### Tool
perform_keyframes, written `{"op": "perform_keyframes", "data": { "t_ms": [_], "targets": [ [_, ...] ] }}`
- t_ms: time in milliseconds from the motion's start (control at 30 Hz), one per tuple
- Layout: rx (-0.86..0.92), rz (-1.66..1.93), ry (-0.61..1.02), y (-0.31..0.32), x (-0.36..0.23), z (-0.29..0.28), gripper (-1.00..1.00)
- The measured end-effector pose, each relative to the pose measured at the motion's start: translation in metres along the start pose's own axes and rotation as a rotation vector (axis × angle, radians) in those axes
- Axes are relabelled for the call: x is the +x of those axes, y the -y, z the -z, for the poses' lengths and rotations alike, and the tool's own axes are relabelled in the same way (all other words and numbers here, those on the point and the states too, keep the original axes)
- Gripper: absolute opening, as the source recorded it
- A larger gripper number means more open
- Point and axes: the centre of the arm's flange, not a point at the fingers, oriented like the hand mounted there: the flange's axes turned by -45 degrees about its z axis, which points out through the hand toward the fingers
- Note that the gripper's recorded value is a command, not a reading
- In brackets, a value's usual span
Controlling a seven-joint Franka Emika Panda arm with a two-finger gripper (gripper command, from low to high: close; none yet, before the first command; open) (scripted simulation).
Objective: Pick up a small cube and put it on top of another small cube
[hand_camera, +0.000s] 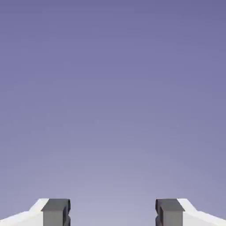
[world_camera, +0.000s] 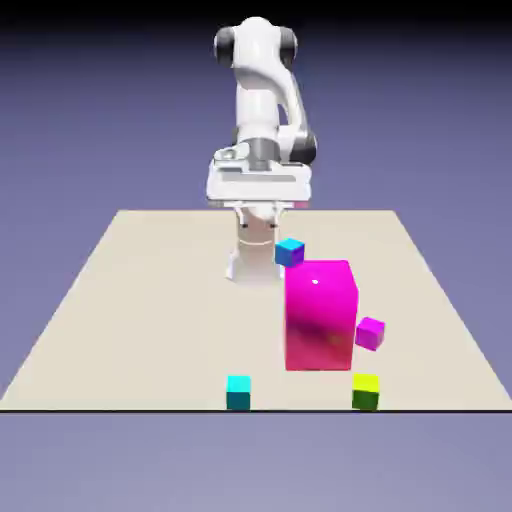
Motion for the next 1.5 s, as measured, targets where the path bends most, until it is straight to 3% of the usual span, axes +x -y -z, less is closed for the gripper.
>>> {"op": "perform_keyframes", "data": {
  "t_ms": [300, 700, 1200, 1500],
  "targets": [
    [0.032, 0.421, 0.369, 0.086, 0.015, -0.091, 0.00],
    [0.069, 0.923, 0.760, 0.198, -0.010, -0.193, 0.00],
    [0.082, 1.346, 1.069, 0.300, -0.048, -0.280, 0.00],
    [0.078, 1.419, 1.183, 0.307, -0.079, -0.330, 0.00]
  ]
}}
